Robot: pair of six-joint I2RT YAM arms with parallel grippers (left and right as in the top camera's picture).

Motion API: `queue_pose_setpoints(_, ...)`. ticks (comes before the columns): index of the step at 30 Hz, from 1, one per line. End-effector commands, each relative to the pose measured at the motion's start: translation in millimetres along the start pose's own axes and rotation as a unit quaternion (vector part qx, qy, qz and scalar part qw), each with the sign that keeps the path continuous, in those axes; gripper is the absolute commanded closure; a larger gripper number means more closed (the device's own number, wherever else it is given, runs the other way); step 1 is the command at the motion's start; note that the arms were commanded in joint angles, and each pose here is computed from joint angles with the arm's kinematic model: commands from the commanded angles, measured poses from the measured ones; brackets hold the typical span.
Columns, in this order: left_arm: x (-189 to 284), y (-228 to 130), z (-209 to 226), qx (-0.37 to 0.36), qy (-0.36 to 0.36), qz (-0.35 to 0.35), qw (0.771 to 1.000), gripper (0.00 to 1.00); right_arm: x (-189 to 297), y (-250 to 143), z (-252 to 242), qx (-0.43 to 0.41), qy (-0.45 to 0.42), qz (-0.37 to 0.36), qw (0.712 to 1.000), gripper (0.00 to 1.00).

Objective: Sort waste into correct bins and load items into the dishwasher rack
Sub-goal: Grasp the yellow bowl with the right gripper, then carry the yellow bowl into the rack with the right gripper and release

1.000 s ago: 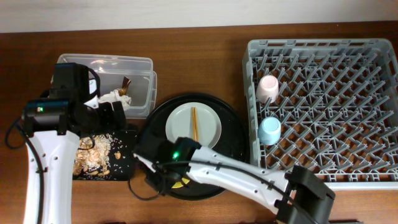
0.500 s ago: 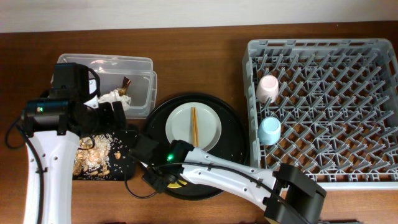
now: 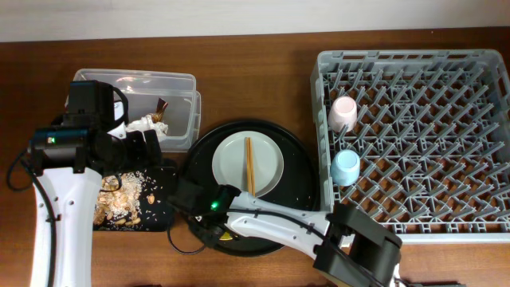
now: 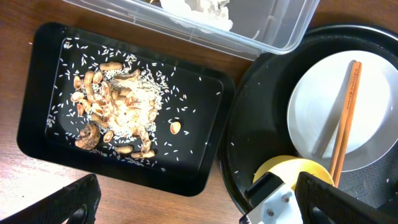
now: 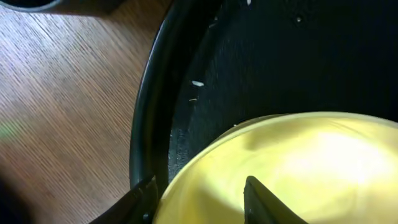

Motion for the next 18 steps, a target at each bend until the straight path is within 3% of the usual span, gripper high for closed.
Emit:
queue_pose_setpoints(1, -0.7, 0.8, 2.8, -0.003, 0.007, -0.001, 1.000, 0.01, -5.1, -4.6, 0.5, -0.006, 0.001, 0.008, 1.000, 0.80)
queue_pose_setpoints(6, -0.7, 0.8, 2.8, -0.003, 0.007, -0.001, 1.000, 0.01, -4.8, -4.7, 5.2, -0.006, 0.016, 0.008, 1.000, 0.82)
queue_pose_setpoints(7, -0.7, 0.8, 2.8, -0.003, 0.007, -0.001, 1.000, 0.01, -2.9, -2.7, 8.4, -0.006, 0.026, 0.005, 1.000, 0.96)
queue_pose_setpoints(8, -0.7, 0.8, 2.8, -0.003, 0.007, -0.001, 1.000, 0.01, 2.4, 1.0, 15.0, -0.006, 0.047, -0.001, 0.999, 0.96)
queue_pose_setpoints(11, -0.7, 0.8, 2.8, -0.003, 0.007, -0.001, 1.000, 0.01, 58.4, 23.8, 36.5, 0.002, 0.106, -0.038, 0.994, 0.96)
queue_pose_setpoints(14, -0.7, 0.8, 2.8, -0.003, 0.007, -0.001, 1.000, 0.00, 138.3, 28.6, 39.4, 0.017, 0.104, -0.085, 0.991, 0.96)
queue_pose_setpoints(18, -0.7, 0.8, 2.8, -0.003, 0.007, -0.001, 1.000, 0.01, 214.2, 14.1, 2.4, -0.013, 0.081, -0.154, 0.985, 0.96)
Point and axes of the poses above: each gripper's point midway between its finger pads, its own x axis back along the fingers, its own z axis along the line the jaws close on, y = z × x, the point moved 2 cm from there along x, back along the fingers, and after that the axes turned 11 degrees about x, right-handed, at the moved point
